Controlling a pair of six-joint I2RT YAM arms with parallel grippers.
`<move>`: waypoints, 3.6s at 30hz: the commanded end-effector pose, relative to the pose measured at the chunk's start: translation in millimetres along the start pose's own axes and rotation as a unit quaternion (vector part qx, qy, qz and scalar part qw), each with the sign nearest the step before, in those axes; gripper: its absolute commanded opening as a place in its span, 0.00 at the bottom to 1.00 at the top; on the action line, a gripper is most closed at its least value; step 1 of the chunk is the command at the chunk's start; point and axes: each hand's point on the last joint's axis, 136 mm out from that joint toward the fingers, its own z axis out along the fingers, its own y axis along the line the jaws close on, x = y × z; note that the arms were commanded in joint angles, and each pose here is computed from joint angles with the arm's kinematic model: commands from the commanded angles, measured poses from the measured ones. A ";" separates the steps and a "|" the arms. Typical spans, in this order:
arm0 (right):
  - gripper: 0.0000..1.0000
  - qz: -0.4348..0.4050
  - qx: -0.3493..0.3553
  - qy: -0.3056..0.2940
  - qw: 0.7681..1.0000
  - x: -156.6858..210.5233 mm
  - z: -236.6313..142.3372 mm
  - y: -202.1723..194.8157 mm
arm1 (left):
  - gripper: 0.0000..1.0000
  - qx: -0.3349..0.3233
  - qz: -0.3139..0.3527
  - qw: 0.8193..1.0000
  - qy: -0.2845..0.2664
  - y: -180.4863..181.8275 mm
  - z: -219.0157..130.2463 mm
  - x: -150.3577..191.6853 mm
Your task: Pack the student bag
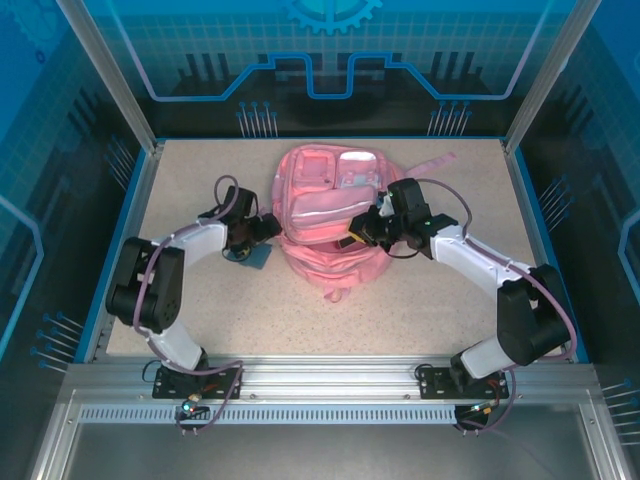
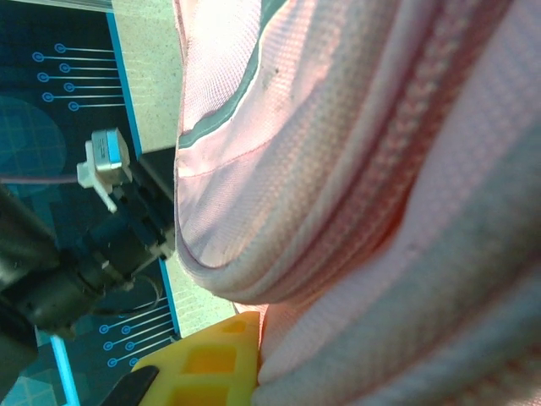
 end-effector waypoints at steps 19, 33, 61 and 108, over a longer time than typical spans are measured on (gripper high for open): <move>0.64 -0.266 0.111 -0.066 0.955 35.7 -62.5 17.8 | 0.91 -0.042 -0.118 0.992 -0.020 82.5 -78.2 41.4; 0.54 -0.438 0.051 0.137 0.887 126.9 120.7 106.5 | 0.56 0.000 -0.181 0.983 -0.016 93.4 -67.5 52.4; 0.41 -0.434 0.078 0.287 0.850 156.2 242.0 44.5 | 0.19 -0.022 -0.198 0.979 0.041 111.4 -23.7 77.2; 0.00 -0.148 0.178 -0.226 0.946 -27.2 -174.9 -41.4 | 0.72 0.041 0.653 0.756 0.010 -205.3 -48.9 118.9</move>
